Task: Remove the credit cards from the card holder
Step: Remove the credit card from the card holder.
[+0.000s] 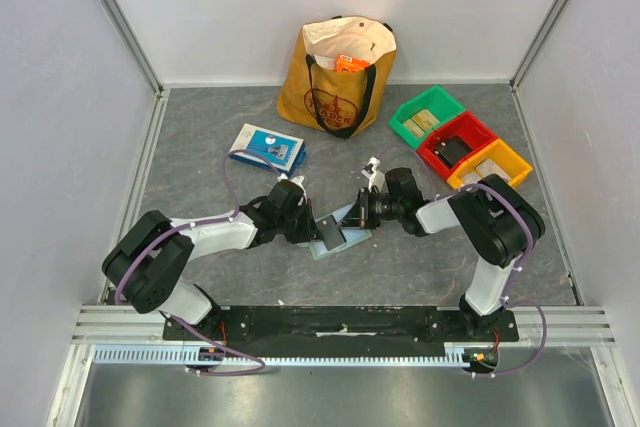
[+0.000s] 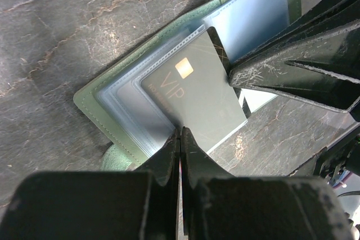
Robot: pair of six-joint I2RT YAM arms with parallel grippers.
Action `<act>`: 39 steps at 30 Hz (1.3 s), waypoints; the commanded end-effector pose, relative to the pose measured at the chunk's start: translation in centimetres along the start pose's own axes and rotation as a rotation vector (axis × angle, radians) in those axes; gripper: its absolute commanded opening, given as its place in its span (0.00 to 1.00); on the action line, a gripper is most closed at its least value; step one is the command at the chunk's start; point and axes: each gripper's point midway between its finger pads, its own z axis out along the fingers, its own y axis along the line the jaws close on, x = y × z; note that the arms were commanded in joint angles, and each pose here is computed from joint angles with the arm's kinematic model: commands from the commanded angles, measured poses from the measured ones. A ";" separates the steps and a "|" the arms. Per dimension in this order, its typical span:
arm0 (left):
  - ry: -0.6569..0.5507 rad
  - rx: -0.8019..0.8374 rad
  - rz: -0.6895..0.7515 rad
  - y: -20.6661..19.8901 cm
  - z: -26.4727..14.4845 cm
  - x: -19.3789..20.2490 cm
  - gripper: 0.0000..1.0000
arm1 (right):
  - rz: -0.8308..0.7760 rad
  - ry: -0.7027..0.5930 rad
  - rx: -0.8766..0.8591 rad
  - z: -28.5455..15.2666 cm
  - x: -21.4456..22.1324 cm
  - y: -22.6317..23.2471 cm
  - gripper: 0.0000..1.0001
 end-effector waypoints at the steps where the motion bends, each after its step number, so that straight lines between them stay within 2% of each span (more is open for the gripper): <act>1: 0.035 -0.109 -0.012 2.9 0.2 1.7 0.02 | -0.027 -0.042 -0.032 -0.3 -2.0 0.3 0.00; 8: 0.045 -0.111 -0.013 3.1 0.3 1.9 0.02 | -0.034 -0.049 -0.024 -1.1 -2.7 -0.1 0.00; 18: -0.003 -0.042 0.002 0.6 -1.1 0.2 0.02 | -0.060 -0.037 0.020 -1.3 -3.0 -0.7 0.00; 24: -0.037 0.056 0.018 -2.4 -2.6 -1.4 0.20 | -0.075 -0.033 0.030 -1.4 -3.1 -0.7 0.00; 27: -0.051 0.090 0.041 -4.0 -2.7 -2.3 0.23 | -0.071 -0.021 0.034 -1.4 -2.7 -1.0 0.00; 34: -0.022 0.062 0.077 -4.1 -0.2 -2.6 0.22 | -0.080 -0.017 0.033 -1.4 -2.7 -1.0 0.00; 37: 0.008 0.035 0.071 -3.1 0.8 -1.8 0.17 | -0.085 -0.010 0.044 -1.4 -2.7 -1.1 0.00; 39: 0.017 0.005 0.060 -2.1 1.0 -1.2 0.10 | -0.084 -0.006 0.052 -1.4 -2.6 -1.3 0.00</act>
